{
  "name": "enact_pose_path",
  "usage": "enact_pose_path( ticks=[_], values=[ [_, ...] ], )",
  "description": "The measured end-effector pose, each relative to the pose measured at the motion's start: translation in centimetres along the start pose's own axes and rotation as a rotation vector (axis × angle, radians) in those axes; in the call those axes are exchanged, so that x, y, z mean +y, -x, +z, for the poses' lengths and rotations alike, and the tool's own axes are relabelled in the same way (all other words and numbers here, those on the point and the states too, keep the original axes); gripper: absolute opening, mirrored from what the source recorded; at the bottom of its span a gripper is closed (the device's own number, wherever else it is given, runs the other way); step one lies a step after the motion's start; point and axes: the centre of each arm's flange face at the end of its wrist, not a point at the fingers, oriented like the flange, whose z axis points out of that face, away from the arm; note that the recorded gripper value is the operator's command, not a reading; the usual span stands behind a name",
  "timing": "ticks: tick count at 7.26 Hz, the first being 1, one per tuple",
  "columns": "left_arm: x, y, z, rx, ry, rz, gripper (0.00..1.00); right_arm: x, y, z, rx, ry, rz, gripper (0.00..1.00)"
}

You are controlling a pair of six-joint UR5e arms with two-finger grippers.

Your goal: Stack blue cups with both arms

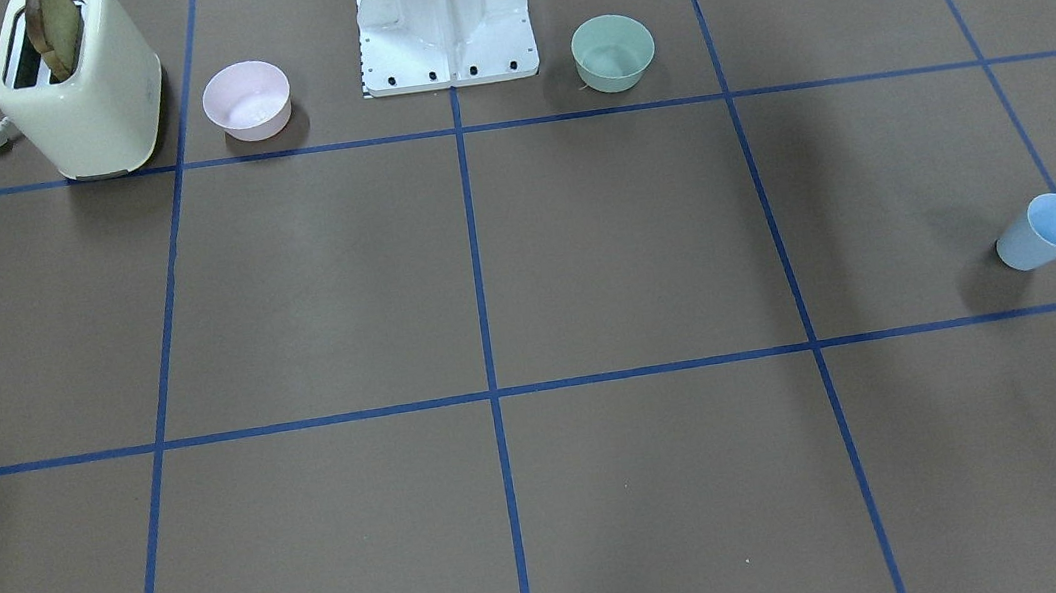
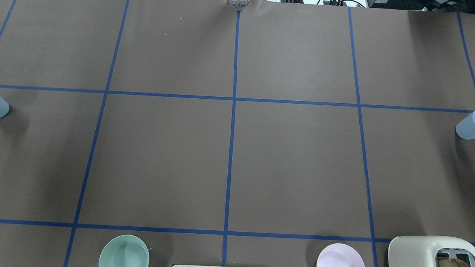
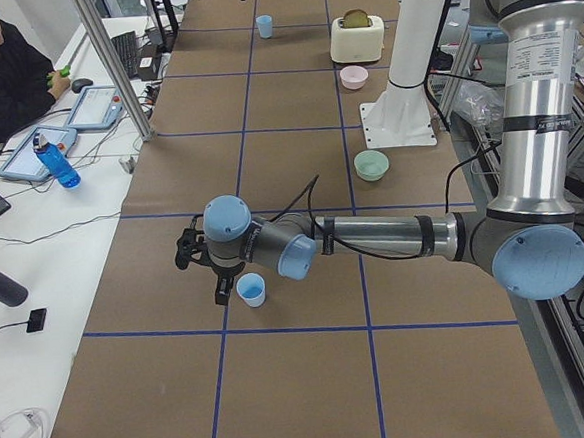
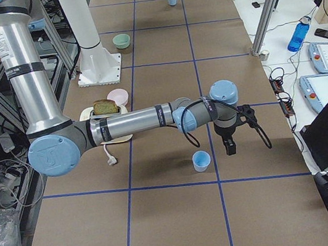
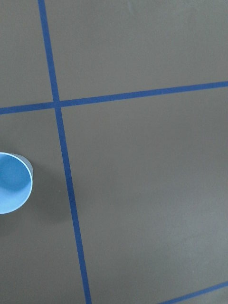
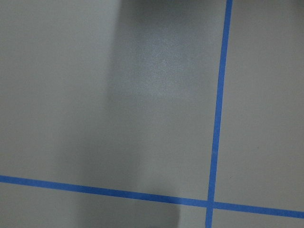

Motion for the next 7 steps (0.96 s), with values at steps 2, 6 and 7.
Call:
enact_pose_path(
  ticks=[2, 6, 7],
  values=[
    [0.1, 0.2, 0.1, -0.012, 0.0, -0.002, 0.98, 0.0, 0.0, 0.0, -0.001, 0.0, 0.0, 1.0],
    [-0.8, -0.2, 0.9, -0.012, 0.008, 0.009, 0.98, 1.4, -1.4, 1.3, -0.001, 0.002, 0.002, 1.0],
    [-1.3, -0.4, 1.9, -0.015, 0.021, 0.019, 0.98, 3.1, -2.2, 2.0, -0.011, -0.005, 0.011, 1.0]
  ],
)
